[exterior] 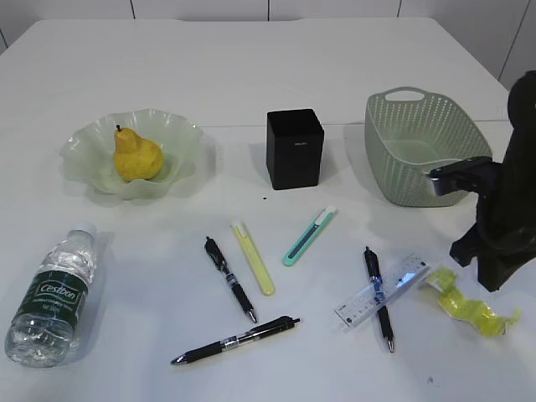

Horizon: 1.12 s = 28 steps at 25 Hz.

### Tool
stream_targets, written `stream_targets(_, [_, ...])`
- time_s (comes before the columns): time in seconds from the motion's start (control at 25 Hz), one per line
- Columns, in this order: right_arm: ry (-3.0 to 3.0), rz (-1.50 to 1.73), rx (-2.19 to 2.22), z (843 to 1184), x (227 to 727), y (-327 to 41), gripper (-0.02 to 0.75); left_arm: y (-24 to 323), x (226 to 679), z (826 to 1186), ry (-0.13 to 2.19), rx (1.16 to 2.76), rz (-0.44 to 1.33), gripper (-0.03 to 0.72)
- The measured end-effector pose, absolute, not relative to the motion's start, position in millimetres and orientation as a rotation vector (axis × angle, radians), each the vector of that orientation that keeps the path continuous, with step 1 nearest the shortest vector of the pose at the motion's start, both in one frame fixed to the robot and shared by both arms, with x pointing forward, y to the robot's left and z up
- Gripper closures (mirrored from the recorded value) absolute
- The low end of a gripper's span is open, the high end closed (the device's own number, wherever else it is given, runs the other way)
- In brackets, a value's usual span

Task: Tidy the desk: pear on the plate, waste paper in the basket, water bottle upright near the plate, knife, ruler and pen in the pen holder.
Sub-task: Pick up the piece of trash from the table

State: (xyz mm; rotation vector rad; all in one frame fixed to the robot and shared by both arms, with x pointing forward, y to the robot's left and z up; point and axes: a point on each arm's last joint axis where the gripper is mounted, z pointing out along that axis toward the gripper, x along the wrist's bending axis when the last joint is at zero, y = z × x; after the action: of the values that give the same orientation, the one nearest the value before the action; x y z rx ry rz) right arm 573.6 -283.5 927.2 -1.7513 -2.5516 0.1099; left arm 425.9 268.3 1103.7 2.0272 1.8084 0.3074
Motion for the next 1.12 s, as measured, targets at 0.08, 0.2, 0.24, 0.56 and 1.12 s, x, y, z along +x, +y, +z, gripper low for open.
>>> stream_targets(0.08, [-2.557, 0.102, -1.755, 931, 573, -284, 0.75, 268, 426, 1104, 1.808, 2.027, 0.307, 0.178])
stream_targets(0.2, [-2.556, 0.104, -1.755, 931, 573, -284, 0.75, 268, 426, 1104, 1.808, 2.027, 0.307, 0.178])
stream_targets(0.24, [-2.552, 0.099, -1.757, 931, 573, -283, 0.75, 268, 426, 1104, 1.808, 2.027, 0.307, 0.178])
stream_targets(0.56, [-2.533, 0.057, -1.719, 932, 571, -279, 0.43, 268, 426, 1104, 1.806, 2.028, 0.309, 0.178])
stream_targets(1.12, [-2.503, 0.058, -1.594, 918, 554, -275, 0.223, 268, 428, 1105, 1.796, 2.014, 0.326, 0.178])
